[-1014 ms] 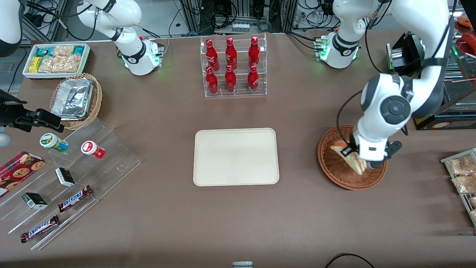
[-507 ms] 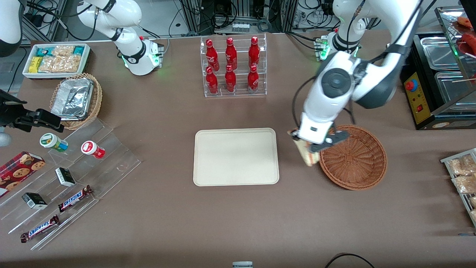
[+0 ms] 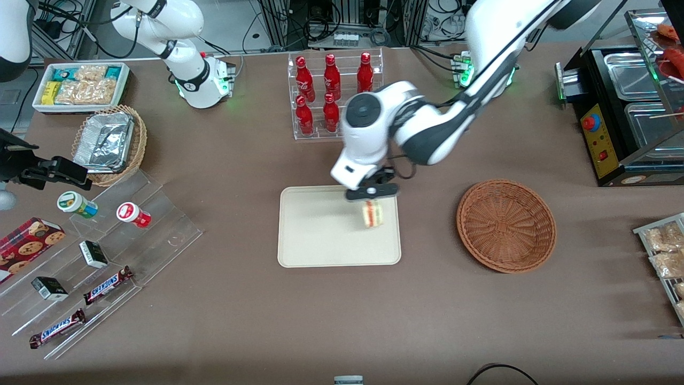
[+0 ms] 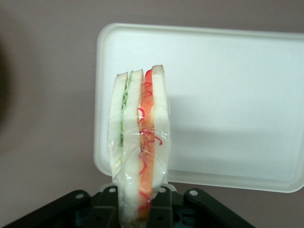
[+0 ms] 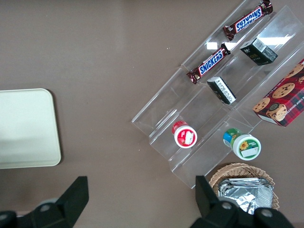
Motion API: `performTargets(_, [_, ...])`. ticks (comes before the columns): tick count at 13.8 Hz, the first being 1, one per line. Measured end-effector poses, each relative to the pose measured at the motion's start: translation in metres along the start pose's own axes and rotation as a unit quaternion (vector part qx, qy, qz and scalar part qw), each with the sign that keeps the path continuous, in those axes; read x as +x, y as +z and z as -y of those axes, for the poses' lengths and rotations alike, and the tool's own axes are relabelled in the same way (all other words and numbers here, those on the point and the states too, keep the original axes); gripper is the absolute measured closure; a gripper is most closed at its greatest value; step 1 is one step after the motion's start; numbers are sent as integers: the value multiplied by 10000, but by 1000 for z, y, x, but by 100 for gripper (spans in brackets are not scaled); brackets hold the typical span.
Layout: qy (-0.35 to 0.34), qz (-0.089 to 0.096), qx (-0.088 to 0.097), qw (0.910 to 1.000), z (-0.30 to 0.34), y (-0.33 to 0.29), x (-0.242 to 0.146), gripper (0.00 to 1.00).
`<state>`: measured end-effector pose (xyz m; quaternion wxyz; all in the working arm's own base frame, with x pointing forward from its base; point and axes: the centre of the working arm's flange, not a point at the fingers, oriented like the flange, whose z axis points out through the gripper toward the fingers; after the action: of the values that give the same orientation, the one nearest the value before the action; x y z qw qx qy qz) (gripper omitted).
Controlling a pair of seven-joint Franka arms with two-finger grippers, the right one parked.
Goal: Place sandwich from basket to tray
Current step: 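Lift the sandwich and carry it over the white tray, then lower the sandwich onto the tray and open the left gripper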
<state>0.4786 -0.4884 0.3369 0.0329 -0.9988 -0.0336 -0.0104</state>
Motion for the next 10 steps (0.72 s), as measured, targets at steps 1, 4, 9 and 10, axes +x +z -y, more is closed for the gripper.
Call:
performTargets(1, [111,11,25,9999,-12,13,-5,85])
performTargets(4, [259,4,-189,9995,-34,36,-9,85])
performTargets(9, [520,-250,-233,9981,-49,62,-8,85])
performTargets(10, [525,-285,-223,9980,-53,69,-5,85])
